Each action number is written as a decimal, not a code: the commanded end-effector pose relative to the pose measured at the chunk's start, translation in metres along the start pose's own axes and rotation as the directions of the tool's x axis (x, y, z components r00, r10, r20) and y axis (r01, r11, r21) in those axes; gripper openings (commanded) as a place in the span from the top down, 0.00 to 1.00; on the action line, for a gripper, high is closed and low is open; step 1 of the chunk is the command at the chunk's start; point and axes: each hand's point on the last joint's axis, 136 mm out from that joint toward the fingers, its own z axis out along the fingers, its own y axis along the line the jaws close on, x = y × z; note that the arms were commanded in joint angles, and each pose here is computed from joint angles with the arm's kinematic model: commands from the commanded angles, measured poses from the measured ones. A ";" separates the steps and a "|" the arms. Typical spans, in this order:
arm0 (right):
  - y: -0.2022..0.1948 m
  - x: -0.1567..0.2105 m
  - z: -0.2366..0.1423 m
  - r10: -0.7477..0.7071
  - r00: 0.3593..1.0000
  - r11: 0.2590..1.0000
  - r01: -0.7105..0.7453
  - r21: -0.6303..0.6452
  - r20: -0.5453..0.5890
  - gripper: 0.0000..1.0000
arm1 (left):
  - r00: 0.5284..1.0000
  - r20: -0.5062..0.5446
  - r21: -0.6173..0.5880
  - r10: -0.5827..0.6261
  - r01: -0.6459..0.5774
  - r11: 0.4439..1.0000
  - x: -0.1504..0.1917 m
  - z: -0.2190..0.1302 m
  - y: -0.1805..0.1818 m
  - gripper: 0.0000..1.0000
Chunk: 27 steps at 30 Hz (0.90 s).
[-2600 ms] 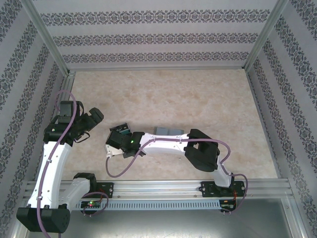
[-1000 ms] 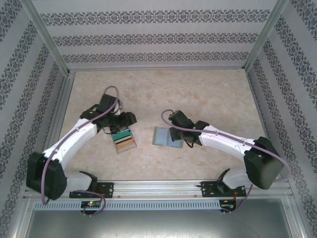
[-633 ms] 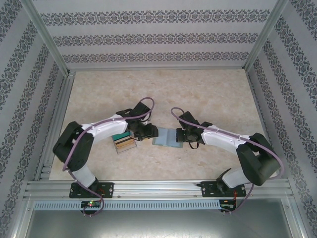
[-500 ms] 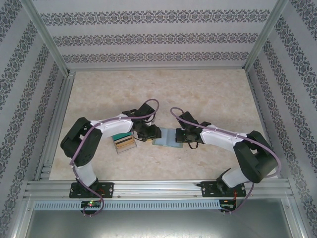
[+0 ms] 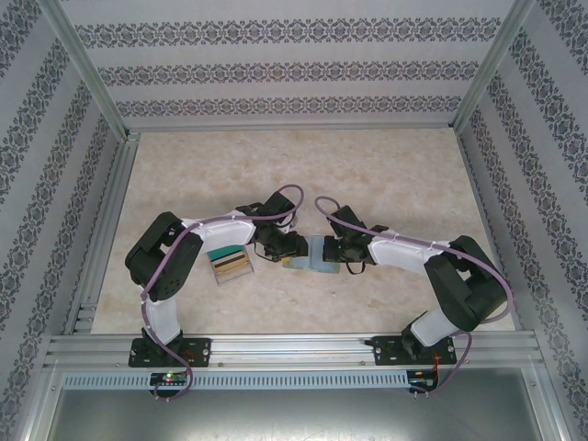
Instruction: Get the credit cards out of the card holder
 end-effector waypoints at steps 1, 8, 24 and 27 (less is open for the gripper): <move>-0.019 0.027 0.012 0.032 0.994 0.998 -0.026 0.056 -0.105 1.00 | 0.998 0.025 0.124 0.059 -0.062 0.990 -0.003 -0.002 -0.035 0.55; -0.019 0.023 0.007 0.028 0.995 0.998 -0.022 0.062 -0.092 0.99 | 0.994 0.071 0.049 0.084 -0.088 0.995 -0.009 -0.021 -0.031 0.54; -0.025 -0.044 -0.102 -0.031 0.959 0.998 0.016 0.057 0.283 0.29 | 0.806 0.580 -0.423 0.119 0.172 0.890 -0.049 -0.216 0.082 0.01; -0.037 -0.057 -0.124 -0.030 0.928 0.997 0.003 0.073 0.372 0.11 | 0.740 0.668 -0.435 0.074 0.308 0.846 -0.040 -0.254 0.121 0.01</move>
